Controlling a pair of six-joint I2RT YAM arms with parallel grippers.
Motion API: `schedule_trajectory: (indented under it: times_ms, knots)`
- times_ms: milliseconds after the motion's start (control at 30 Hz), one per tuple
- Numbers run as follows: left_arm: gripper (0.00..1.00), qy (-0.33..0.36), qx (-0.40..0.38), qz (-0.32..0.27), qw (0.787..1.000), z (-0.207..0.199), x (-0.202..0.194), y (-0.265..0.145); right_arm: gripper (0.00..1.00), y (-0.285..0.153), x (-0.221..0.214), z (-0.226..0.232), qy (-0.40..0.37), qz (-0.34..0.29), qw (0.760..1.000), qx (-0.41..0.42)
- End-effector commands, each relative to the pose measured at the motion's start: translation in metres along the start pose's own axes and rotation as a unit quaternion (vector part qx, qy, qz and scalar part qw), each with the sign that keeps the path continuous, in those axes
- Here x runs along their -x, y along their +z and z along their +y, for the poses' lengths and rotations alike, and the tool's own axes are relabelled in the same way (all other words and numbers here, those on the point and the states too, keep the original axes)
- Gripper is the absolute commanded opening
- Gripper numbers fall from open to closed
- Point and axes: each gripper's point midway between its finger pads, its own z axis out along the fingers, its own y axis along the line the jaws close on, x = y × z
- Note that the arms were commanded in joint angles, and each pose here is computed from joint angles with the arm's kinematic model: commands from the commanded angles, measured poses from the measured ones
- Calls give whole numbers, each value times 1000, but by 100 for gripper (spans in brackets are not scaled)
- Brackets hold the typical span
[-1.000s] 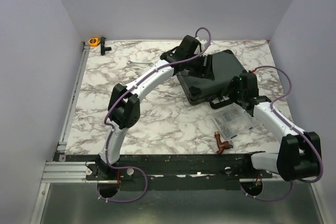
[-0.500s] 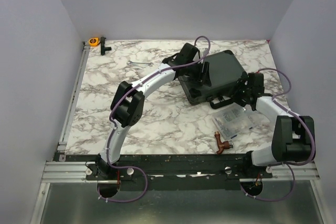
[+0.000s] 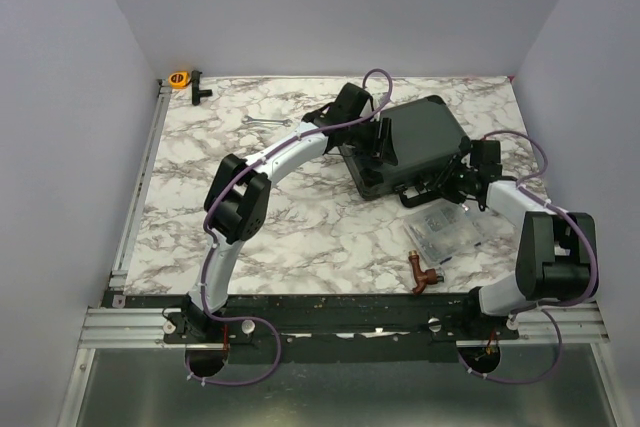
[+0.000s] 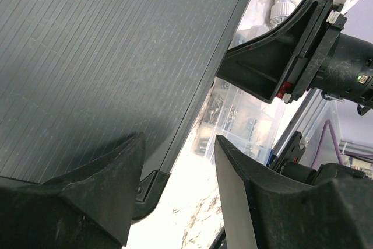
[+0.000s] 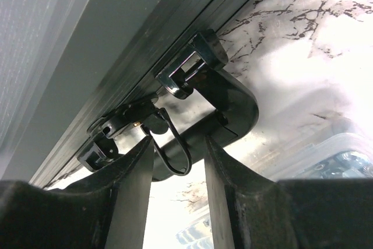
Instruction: Pack up texas hold em set
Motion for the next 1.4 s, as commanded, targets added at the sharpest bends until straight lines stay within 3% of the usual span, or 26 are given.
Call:
schedule_trajectory:
  times_ms: [0, 333, 600, 800, 1067, 1367]
  knots:
    - [53, -68, 85, 110, 988, 60, -70, 12, 38, -1, -6, -4, -16, 32, 999, -14]
    - [52, -67, 79, 110, 989, 57, -68, 13, 33, 8, -22, 5, -22, 92, 995, 20]
    - [51, -65, 78, 110, 989, 56, -68, 12, 11, 5, -19, 28, 15, 87, 993, 72]
    - [51, -64, 78, 111, 989, 56, -69, 12, 2, 0, -19, 45, 58, 84, 989, 112]
    - [50, -62, 78, 112, 989, 54, -70, 13, 1, -9, -19, 71, 130, 78, 971, 187]
    - [49, -61, 77, 114, 989, 54, -71, 13, 5, -21, -22, 78, 148, 75, 964, 207]
